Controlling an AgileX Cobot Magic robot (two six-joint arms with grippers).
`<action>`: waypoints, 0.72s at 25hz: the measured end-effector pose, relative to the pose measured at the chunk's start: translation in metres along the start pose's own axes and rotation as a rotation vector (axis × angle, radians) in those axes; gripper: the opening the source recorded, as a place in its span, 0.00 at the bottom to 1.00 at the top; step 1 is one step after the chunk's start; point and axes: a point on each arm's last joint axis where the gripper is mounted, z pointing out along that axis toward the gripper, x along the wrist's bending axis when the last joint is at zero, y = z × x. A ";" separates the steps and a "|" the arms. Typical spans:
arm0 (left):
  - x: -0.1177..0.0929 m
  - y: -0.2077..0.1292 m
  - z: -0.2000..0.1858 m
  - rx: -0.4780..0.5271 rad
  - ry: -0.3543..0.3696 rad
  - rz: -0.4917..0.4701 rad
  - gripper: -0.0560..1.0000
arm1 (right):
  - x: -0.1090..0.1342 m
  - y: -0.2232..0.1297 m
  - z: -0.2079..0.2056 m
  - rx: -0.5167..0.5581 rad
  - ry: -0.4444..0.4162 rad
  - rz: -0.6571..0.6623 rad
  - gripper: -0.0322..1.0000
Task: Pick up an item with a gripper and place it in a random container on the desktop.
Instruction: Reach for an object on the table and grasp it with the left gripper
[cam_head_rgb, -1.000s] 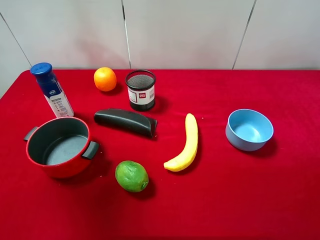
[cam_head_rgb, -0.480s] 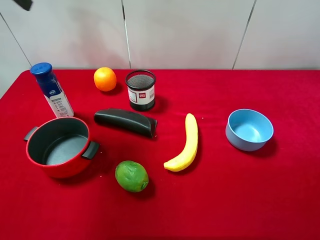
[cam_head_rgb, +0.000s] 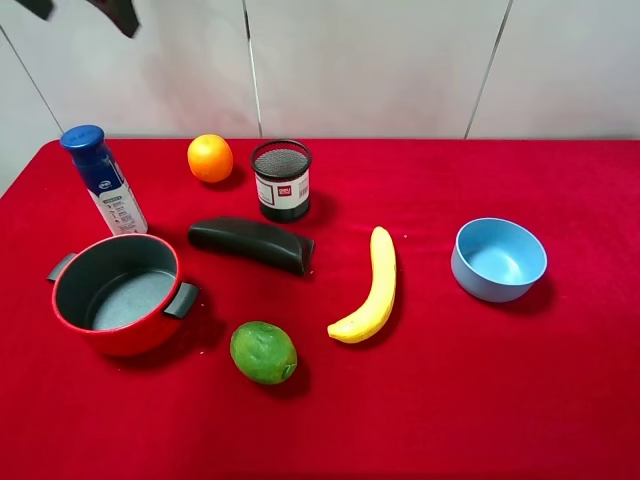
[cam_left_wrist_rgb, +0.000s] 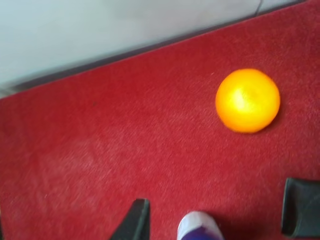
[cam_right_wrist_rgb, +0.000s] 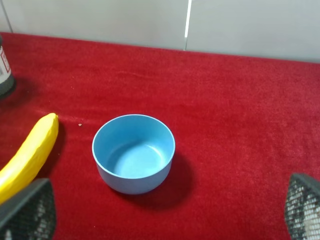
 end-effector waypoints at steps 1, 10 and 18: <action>-0.001 0.003 0.006 0.005 -0.003 0.012 0.99 | 0.000 0.000 0.000 0.000 0.000 0.000 0.70; -0.019 0.021 0.069 0.061 -0.036 0.100 0.99 | 0.000 0.000 0.000 0.000 0.000 0.000 0.70; -0.027 0.021 0.107 0.100 -0.051 0.138 0.99 | 0.000 0.000 0.000 0.000 0.000 0.000 0.70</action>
